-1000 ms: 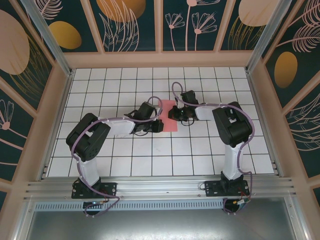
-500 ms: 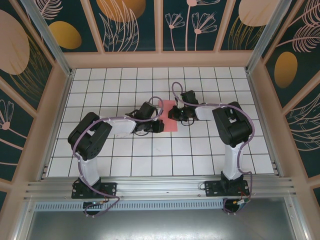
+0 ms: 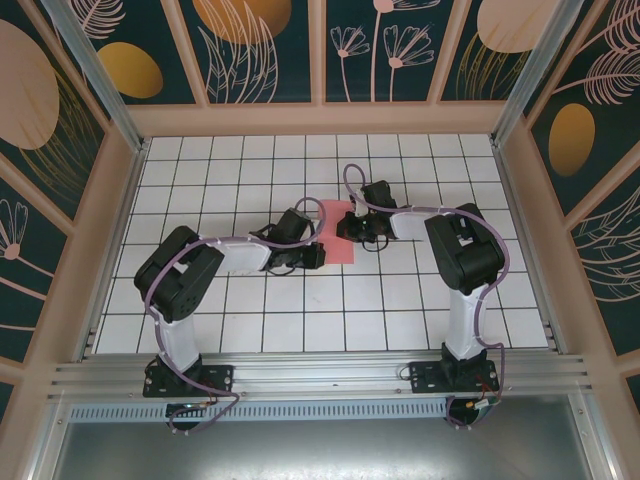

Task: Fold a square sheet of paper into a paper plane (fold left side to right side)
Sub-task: Fold the triangle a second time at the center of the table, then turn over the paper at the center of the table.

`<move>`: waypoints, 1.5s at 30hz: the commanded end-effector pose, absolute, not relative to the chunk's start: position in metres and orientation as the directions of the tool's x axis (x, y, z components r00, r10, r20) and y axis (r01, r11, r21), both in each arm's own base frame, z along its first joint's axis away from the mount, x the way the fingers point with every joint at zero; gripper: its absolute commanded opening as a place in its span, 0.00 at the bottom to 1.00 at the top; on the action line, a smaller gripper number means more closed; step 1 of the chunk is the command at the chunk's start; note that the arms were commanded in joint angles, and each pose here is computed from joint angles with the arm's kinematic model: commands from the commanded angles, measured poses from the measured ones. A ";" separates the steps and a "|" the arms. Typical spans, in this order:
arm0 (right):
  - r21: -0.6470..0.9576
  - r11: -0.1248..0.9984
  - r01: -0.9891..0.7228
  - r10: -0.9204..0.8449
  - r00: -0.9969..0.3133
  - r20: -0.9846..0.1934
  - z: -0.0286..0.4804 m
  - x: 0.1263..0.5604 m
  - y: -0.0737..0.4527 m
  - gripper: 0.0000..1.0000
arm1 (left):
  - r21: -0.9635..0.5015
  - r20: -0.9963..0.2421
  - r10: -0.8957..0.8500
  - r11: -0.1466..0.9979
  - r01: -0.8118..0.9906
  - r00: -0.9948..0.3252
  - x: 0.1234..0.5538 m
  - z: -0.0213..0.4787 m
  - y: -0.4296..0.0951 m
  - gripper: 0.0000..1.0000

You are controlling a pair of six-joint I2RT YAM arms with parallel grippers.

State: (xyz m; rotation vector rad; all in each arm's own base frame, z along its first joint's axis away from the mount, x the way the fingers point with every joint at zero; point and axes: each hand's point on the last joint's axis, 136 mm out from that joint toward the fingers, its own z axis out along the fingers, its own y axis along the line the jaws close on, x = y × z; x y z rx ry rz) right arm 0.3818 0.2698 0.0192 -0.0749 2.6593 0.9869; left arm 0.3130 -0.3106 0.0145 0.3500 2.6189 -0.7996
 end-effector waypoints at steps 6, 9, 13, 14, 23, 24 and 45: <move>0.564 0.821 -0.086 0.057 -0.971 -0.231 -0.013 0.372 0.246 0.00 | -0.422 -0.309 0.102 0.876 0.232 -0.946 0.277 -0.020 -0.270 0.07; 0.595 0.800 -0.079 0.075 -0.970 -0.230 -0.013 0.372 0.243 0.00 | -0.426 -0.296 0.085 0.880 0.211 -0.951 0.269 -0.025 -0.263 0.06; 0.639 0.765 -0.079 0.078 -0.974 -0.214 -0.015 0.365 0.243 0.00 | -0.430 -0.292 0.077 0.880 0.203 -0.953 0.262 -0.026 -0.258 0.05; 0.647 0.758 -0.082 0.075 -0.975 -0.211 -0.015 0.363 0.243 0.00 | -0.431 -0.302 0.076 0.878 0.208 -0.950 0.262 -0.022 -0.258 0.05; 0.755 0.619 -0.214 0.098 -0.933 -0.345 0.043 0.384 0.257 0.00 | -0.477 -0.490 0.021 0.830 0.289 -0.871 0.302 0.063 -0.270 0.32; 0.755 0.610 -0.239 0.102 -0.922 -0.374 0.054 0.388 0.258 0.01 | -0.493 -0.502 0.003 0.820 0.289 -0.865 0.309 0.072 -0.270 0.35; 0.688 0.670 -0.279 0.185 -0.834 -0.519 0.125 0.341 0.198 0.81 | -0.568 -0.517 0.028 0.737 0.367 -0.855 0.384 0.059 -0.330 0.51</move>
